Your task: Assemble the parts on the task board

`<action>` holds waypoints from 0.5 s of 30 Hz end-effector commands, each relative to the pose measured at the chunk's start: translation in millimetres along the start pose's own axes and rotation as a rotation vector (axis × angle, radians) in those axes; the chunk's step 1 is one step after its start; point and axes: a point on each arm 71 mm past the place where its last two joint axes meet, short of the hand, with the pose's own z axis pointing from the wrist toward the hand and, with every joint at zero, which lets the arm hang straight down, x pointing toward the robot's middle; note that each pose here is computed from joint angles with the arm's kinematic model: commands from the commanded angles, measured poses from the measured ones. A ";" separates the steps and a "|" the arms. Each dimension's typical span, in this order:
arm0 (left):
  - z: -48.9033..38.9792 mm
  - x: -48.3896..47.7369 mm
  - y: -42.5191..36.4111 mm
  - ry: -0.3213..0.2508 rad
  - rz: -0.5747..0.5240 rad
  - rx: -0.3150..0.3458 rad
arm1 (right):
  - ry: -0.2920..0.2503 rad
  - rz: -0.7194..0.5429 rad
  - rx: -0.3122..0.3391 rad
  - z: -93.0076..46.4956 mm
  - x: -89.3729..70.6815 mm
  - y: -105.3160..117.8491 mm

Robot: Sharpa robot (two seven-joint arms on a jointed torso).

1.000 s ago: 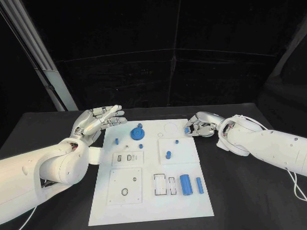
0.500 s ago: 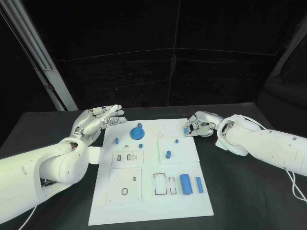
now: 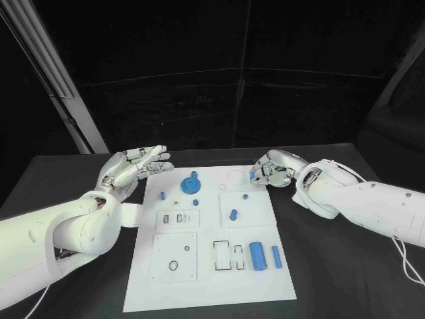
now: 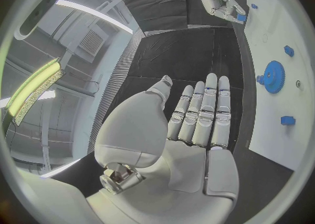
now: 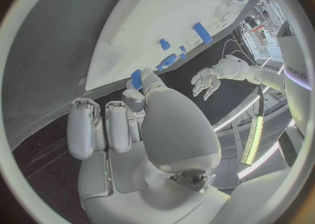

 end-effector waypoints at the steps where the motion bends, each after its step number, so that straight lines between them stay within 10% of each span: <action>1: 0.4 -3.0 -1.0 -0.005 0.004 0.001 | -0.066 0.018 0.064 0.1 -2.2 11.9; 15: 4.8 -7.1 1.3 -0.019 0.015 -0.001 | -0.014 -0.030 -0.094 22.3 31.7 94.6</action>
